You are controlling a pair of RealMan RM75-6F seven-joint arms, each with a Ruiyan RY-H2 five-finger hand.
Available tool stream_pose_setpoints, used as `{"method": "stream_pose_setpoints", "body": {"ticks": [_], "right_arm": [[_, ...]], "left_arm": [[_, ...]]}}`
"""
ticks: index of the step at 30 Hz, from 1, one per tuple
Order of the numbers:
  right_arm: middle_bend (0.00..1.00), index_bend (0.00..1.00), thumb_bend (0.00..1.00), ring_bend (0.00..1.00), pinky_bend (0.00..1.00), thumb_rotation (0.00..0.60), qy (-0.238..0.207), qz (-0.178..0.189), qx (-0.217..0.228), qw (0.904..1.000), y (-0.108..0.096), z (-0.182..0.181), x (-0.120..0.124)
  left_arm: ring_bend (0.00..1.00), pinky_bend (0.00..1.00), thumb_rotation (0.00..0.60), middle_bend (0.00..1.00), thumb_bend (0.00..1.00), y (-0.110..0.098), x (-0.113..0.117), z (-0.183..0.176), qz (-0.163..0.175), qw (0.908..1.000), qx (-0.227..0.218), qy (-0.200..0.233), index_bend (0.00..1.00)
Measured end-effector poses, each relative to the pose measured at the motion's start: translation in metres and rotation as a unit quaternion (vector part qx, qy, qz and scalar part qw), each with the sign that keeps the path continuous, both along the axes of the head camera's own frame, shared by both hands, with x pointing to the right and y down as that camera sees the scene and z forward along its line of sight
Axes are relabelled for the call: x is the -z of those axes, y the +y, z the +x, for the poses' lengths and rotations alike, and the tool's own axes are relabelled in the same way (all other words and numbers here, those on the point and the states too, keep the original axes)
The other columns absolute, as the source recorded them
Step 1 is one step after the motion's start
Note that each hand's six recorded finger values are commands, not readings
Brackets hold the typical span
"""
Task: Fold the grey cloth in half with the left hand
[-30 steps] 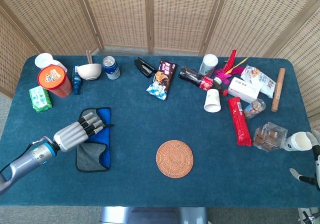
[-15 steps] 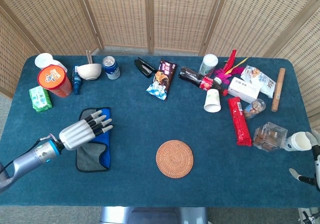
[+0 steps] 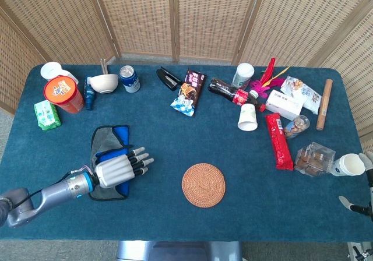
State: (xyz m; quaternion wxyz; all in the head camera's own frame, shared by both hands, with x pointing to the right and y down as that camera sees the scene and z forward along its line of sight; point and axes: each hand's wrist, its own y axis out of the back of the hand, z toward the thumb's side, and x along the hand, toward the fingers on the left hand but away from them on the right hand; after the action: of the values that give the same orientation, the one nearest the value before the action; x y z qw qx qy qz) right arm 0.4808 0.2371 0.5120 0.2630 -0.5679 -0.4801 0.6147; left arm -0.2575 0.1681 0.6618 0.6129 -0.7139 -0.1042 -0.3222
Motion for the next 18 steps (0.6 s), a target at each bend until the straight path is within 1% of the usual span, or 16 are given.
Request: {"method": "stream_pose_setpoints", "body": {"ticks": [7, 18], "right_arm": [[0.0, 0.02, 0.0, 0.0, 0.0, 0.6, 0.0, -0.001, 0.0, 1.0, 0.0, 0.0, 0.0], [0.0, 0.02, 0.0, 0.0, 0.0, 0.6, 0.002, -0.002, 0.0, 1.0, 0.0, 0.0, -0.001]], "left_arm": [[0.0, 0.08, 0.6, 0.0, 0.4, 0.008, -0.005, -0.001, -0.012, 0.9998, -0.005, -0.017, 0.3], [0.0, 0.09, 0.6, 0.0, 0.4, 0.001, -0.011, -0.013, -0.012, 0.9991, 0.02, -0.035, 0.31]]}}
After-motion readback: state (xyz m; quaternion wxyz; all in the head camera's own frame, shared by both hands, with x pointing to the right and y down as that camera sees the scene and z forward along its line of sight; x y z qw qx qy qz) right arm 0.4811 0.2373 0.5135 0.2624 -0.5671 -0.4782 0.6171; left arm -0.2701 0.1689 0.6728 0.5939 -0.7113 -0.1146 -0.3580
